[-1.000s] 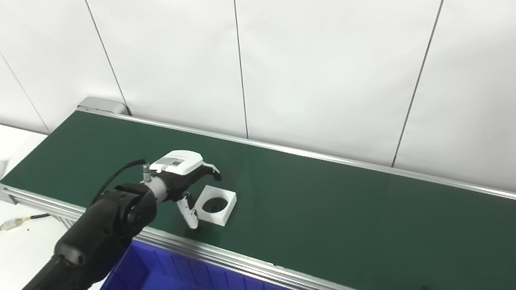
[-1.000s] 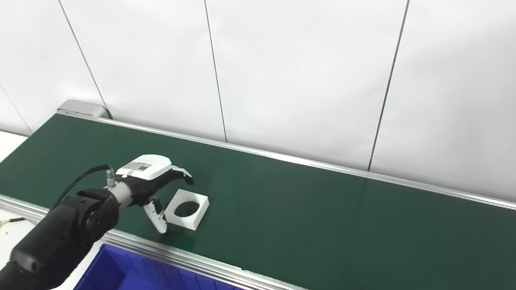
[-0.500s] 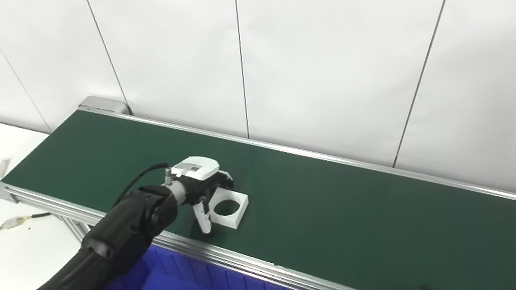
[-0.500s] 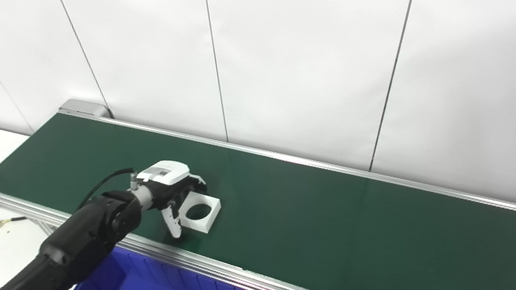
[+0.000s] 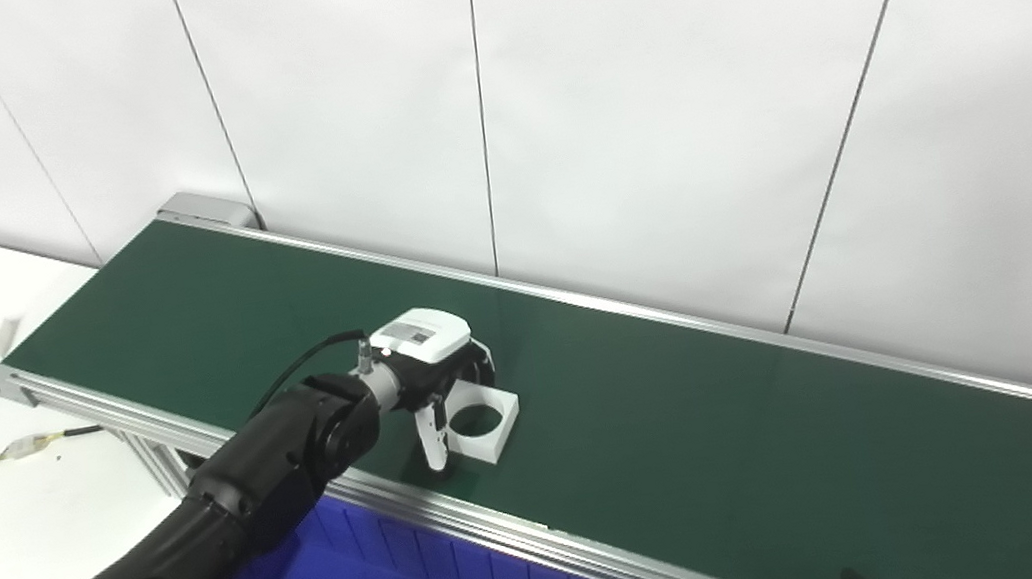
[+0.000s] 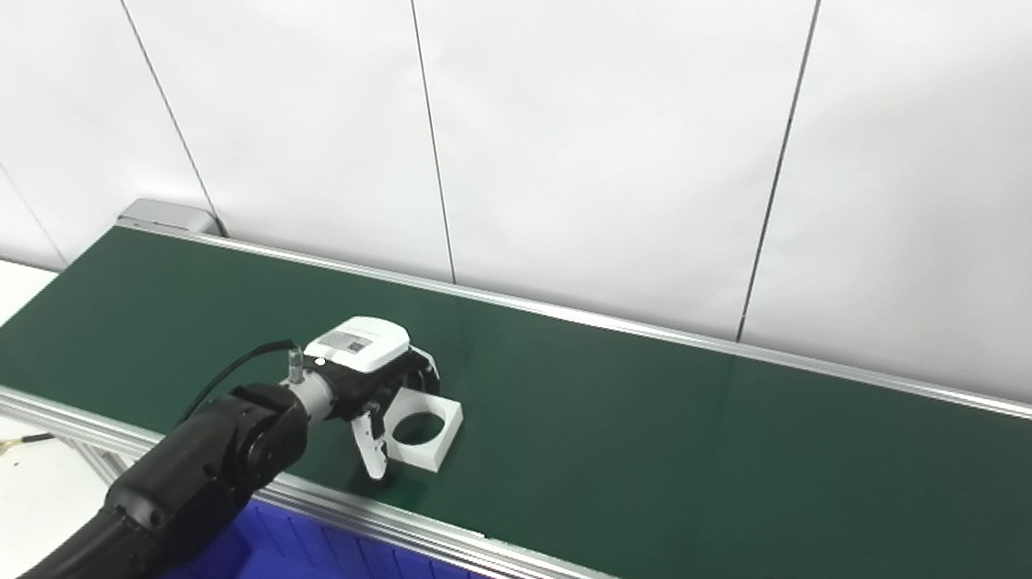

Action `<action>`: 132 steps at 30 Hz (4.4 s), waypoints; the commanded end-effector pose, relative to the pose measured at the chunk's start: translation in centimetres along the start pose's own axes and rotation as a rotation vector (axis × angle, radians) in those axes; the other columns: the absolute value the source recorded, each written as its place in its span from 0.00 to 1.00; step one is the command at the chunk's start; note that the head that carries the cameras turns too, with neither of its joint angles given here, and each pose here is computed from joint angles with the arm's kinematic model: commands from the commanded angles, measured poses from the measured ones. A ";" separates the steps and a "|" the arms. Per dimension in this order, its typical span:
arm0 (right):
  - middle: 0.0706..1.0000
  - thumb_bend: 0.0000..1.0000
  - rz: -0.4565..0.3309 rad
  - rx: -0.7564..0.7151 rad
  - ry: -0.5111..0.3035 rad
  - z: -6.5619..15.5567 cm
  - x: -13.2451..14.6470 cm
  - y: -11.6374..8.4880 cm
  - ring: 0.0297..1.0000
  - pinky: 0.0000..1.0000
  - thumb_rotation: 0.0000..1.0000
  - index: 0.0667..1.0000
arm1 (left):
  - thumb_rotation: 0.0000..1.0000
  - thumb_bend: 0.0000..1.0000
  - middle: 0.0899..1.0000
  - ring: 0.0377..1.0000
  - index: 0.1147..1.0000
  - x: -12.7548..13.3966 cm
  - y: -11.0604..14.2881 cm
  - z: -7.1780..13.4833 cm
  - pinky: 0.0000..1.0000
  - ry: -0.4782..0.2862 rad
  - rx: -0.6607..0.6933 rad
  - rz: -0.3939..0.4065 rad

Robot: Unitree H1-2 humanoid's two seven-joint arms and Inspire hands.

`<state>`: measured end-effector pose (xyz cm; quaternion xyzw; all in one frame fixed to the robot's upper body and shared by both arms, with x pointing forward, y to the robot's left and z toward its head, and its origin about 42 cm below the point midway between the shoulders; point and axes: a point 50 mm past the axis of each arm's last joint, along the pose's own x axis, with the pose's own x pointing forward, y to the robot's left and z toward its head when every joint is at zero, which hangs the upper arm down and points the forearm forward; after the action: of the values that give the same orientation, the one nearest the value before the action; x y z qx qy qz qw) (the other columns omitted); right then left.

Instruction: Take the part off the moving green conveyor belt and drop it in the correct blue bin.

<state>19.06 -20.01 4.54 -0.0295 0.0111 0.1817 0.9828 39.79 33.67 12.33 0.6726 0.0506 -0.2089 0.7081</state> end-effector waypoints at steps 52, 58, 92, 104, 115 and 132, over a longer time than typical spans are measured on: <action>0.84 0.76 -0.006 -0.020 -0.101 1.9 0.0 -0.2 0.77 0.66 0.44 0.95 | 0.00 0.52 0.40 0.40 0.44 -13.0 6.5 6.8 0.43 -0.252 -0.262 0.239; 0.83 0.75 -0.004 -0.044 -0.120 2.1 0.0 -0.3 0.77 0.65 0.46 0.95 | 0.00 0.52 0.39 0.35 0.44 -14.6 4.4 7.7 0.33 -0.261 -0.361 0.221; 0.79 0.79 -0.029 -0.061 -0.136 6.5 0.2 -2.0 0.72 0.64 0.48 0.92 | 0.00 0.52 0.41 0.38 0.43 -20.8 -1.4 11.3 0.34 -0.250 -0.597 0.118; 0.79 0.79 -0.031 -0.083 -0.136 7.0 0.4 -2.5 0.70 0.61 0.52 0.92 | 0.00 0.52 0.40 0.36 0.43 -20.2 -1.6 12.0 0.34 -0.258 -0.502 0.113; 0.79 0.80 -0.040 -0.083 -0.127 7.1 0.4 -3.0 0.71 0.62 0.54 0.91 | 0.00 0.52 0.40 0.42 0.44 -15.8 -6.1 13.2 0.41 -0.299 -0.494 0.077; 0.79 0.79 -0.026 -0.077 -0.118 7.7 0.2 -3.6 0.71 0.62 0.53 0.92 | 0.00 0.52 0.40 0.46 0.44 -9.6 -6.6 16.0 0.49 -0.307 -0.261 -0.053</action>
<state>20.34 -22.91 11.15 -0.0609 -0.0337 0.1670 0.9835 24.57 20.10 10.44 0.5211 -0.0051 -0.3214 0.7907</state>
